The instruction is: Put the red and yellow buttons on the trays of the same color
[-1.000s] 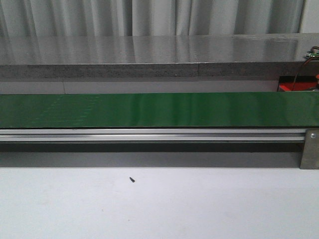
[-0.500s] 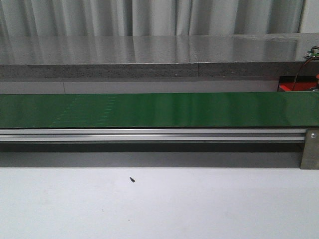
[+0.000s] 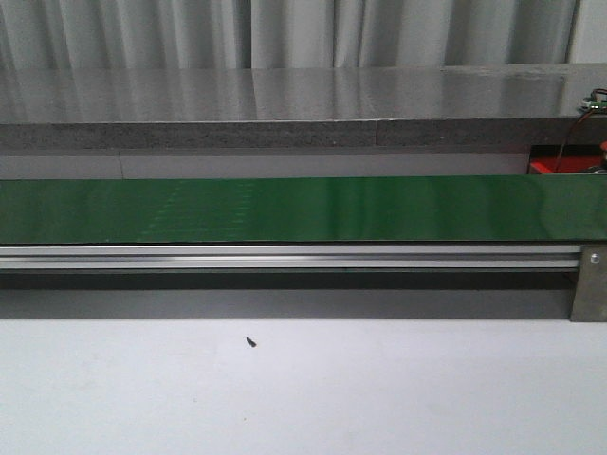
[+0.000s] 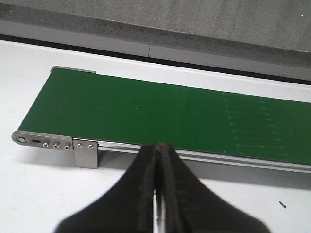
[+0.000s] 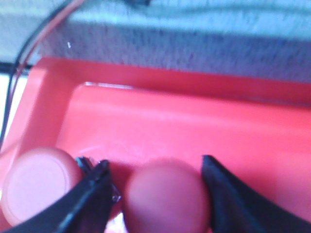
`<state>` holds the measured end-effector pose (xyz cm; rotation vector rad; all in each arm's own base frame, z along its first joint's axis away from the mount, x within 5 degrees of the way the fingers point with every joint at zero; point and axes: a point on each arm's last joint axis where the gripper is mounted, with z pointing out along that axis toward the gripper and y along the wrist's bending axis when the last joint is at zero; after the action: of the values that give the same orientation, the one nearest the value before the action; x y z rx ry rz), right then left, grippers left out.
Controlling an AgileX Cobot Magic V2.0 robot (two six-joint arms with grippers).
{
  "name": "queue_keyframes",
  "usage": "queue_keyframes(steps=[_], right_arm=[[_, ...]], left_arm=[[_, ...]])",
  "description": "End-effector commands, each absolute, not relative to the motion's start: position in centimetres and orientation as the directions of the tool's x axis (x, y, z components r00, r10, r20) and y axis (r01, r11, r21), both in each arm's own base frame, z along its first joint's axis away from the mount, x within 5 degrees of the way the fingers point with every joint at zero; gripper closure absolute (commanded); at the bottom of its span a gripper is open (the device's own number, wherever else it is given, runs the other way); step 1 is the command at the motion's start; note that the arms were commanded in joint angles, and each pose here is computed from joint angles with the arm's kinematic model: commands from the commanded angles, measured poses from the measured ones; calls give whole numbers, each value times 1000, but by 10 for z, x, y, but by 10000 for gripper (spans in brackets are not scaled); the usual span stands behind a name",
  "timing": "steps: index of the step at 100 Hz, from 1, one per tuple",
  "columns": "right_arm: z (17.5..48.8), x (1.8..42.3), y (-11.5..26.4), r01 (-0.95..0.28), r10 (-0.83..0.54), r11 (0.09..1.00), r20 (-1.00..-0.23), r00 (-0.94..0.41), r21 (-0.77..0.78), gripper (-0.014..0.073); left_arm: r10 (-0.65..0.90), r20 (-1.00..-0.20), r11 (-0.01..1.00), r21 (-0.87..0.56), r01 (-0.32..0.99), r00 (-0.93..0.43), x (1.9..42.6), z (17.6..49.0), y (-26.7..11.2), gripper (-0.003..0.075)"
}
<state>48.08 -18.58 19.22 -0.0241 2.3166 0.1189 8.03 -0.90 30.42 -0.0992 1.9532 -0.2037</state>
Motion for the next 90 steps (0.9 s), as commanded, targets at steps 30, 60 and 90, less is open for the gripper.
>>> queue_keyframes(steps=[30,60,90], right_arm=[[302,469,-180,-66,-23,998,-867,-498,12,118],[383,433,-159,-105,-93,993,-917,-388,-56,118],[428,392,-132,-191,-133,979,-922,-364,-66,118]], left_arm=[[-187,-936,978,-207,36,-299,82,319,-9,740],[-187,-936,978,-207,36,-299,82,319,-9,739],[-187,-936,978,-207,36,-299,82,319,-9,740]])
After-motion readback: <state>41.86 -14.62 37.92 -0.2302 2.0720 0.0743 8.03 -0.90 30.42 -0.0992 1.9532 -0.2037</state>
